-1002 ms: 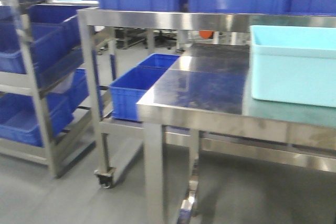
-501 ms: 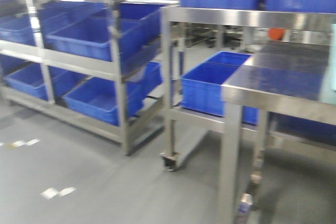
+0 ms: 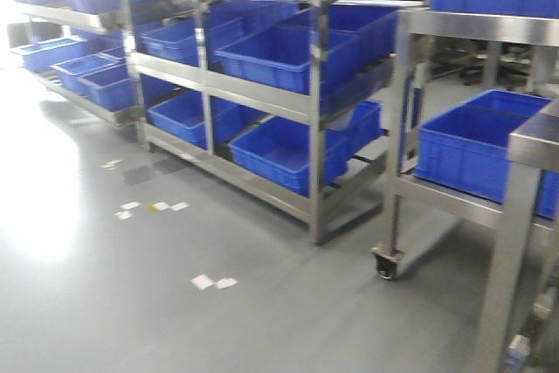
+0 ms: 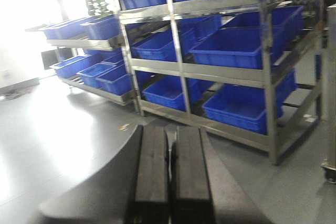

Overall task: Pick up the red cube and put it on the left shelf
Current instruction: 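Drive the base away from the table while holding the red cube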

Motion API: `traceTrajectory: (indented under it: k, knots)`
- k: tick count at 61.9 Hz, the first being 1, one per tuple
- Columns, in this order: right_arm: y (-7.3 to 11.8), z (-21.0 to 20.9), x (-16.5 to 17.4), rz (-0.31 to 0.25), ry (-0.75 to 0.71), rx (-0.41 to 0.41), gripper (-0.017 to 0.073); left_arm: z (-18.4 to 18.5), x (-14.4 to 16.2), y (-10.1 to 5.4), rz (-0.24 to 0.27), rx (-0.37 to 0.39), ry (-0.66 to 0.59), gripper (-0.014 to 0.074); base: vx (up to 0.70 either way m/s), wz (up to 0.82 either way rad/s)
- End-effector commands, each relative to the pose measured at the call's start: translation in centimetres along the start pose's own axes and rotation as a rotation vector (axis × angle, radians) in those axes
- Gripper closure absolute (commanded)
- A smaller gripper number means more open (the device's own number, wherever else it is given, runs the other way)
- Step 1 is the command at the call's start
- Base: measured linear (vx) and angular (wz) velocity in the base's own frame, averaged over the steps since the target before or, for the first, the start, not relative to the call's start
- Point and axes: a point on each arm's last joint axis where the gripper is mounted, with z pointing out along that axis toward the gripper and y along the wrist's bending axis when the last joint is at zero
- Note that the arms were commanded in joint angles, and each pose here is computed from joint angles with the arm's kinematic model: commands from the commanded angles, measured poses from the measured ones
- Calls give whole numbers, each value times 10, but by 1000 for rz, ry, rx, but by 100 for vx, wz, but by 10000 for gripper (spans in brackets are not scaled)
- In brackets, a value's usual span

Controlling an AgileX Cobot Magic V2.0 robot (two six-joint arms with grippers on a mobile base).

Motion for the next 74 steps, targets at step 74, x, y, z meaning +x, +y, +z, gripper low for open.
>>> traceTrajectory:
  k: [74]
  knots:
    - [0,-2,-17,-8,-113,-5,501,0,-1,0,-5,-6,-69,488,-8,28]
